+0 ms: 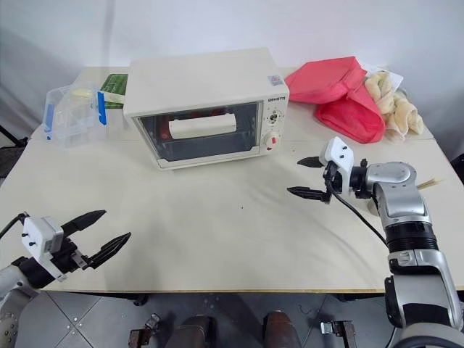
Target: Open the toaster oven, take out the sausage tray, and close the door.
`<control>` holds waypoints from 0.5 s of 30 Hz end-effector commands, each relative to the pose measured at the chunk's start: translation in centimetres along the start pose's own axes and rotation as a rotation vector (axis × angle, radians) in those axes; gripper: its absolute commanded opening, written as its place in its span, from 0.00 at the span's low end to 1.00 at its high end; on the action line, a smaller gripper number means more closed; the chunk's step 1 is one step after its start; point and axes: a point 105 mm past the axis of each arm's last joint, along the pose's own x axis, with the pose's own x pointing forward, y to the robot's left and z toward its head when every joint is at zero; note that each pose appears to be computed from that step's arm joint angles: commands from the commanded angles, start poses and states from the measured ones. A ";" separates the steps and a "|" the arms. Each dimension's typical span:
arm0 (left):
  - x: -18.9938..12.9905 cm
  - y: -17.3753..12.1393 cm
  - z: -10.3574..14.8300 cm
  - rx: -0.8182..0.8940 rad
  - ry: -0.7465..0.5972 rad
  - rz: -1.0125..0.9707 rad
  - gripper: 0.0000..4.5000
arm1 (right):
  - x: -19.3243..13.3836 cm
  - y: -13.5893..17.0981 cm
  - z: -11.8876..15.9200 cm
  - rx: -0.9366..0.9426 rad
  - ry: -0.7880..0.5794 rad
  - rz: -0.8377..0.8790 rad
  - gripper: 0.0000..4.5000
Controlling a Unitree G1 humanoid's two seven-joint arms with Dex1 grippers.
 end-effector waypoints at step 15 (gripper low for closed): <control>-1.4 3.2 4.5 -0.004 -0.135 0.157 0.99 | 5.1 3.9 7.7 -0.044 -0.218 0.235 1.00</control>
